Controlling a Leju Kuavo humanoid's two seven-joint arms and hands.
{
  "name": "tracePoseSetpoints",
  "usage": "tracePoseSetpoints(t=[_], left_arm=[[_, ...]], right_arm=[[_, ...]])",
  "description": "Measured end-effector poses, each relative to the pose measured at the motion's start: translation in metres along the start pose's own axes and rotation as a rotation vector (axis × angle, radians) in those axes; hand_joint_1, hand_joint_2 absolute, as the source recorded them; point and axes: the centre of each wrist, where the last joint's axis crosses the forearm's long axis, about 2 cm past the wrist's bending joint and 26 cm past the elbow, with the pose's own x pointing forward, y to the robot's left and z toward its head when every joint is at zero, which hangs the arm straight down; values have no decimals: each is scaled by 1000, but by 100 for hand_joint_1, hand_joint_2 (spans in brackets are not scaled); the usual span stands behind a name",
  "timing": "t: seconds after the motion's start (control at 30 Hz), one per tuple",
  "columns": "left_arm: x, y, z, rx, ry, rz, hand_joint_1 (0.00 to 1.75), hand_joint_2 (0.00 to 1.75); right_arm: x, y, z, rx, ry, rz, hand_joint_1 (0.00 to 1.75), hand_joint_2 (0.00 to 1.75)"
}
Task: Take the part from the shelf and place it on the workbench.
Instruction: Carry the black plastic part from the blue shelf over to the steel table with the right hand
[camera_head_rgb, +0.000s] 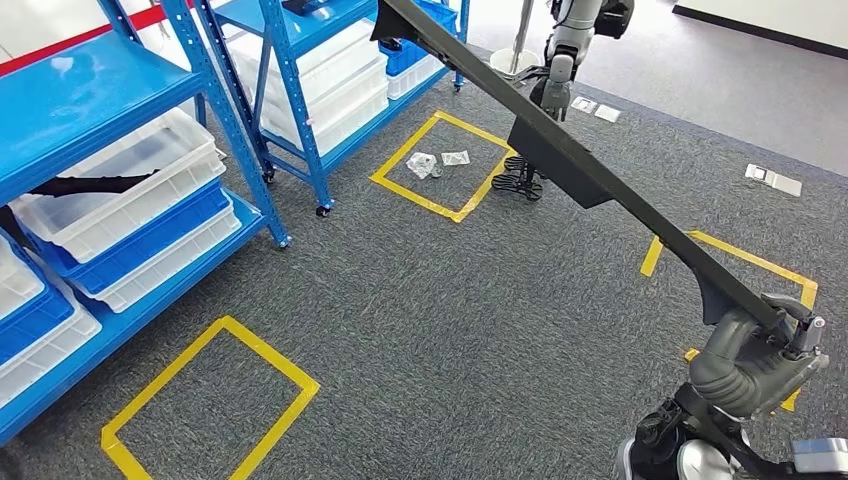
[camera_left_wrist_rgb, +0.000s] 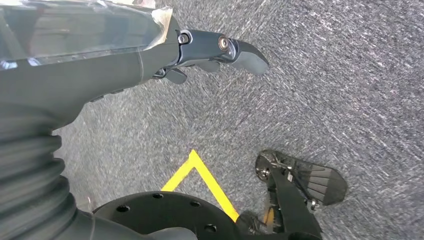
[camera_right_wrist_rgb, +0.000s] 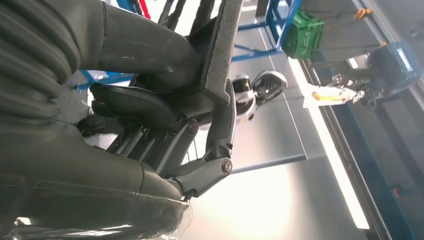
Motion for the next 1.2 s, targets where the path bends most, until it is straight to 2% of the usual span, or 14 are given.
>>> tracePoseSetpoints(t=[1.2], left_arm=[[3, 2, -1, 15, 8, -13, 0, 175]], right_arm=[[15, -8, 1, -31, -35, 19, 175, 175]])
